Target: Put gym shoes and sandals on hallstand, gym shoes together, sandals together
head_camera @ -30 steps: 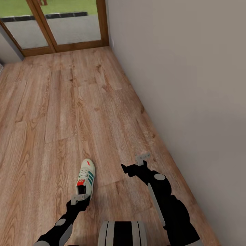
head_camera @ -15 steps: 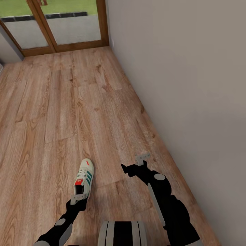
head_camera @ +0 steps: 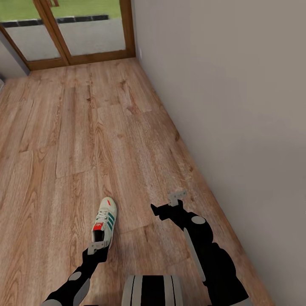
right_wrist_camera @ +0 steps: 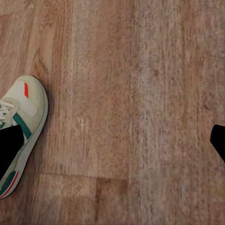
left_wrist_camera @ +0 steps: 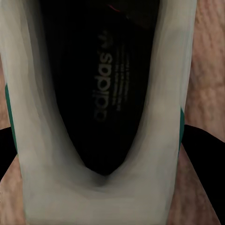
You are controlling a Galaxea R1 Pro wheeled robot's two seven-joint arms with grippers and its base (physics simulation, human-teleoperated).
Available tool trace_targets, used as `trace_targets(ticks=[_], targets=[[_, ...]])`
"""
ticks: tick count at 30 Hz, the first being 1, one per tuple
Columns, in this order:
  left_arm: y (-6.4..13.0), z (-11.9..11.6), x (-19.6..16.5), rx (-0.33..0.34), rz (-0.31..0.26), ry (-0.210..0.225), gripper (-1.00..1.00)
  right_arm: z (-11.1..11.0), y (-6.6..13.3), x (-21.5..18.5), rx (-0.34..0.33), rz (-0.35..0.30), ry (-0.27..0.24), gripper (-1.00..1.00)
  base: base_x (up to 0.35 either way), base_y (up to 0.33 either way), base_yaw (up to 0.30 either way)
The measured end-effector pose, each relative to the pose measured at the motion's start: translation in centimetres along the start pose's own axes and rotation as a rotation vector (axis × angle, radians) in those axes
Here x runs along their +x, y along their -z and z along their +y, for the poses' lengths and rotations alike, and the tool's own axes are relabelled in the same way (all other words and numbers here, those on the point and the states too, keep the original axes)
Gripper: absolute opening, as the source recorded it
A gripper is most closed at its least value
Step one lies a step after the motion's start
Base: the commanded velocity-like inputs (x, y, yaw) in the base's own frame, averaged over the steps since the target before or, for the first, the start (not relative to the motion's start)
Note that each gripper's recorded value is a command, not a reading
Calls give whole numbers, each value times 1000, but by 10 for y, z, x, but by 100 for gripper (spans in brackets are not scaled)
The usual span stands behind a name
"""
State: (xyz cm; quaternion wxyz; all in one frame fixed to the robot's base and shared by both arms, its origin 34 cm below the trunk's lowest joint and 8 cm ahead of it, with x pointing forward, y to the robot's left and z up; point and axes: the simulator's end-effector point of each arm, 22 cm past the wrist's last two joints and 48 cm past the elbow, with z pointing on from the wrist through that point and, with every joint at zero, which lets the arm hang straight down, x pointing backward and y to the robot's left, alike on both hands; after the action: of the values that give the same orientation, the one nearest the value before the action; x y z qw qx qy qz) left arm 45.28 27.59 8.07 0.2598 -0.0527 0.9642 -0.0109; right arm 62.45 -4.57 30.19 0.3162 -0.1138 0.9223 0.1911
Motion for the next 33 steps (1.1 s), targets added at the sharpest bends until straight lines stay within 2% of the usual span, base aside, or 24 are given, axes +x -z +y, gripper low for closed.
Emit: trace_targets(ticks=[21, 29, 33], targets=[[13, 2, -58, 2, -105, -7, -100, 9, 28, -43, 5, -81, 37, 100, 0, 0, 0], [19, 1, -75, 9, -137, -15, -100, 14, 41, -76, 8, -195, 73, 100, 0, 0, 0], [23, 0, -84, 12, -152, -20, -100, 16, 45, -81, 8, -212, 82, 100, 0, 0, 0]])
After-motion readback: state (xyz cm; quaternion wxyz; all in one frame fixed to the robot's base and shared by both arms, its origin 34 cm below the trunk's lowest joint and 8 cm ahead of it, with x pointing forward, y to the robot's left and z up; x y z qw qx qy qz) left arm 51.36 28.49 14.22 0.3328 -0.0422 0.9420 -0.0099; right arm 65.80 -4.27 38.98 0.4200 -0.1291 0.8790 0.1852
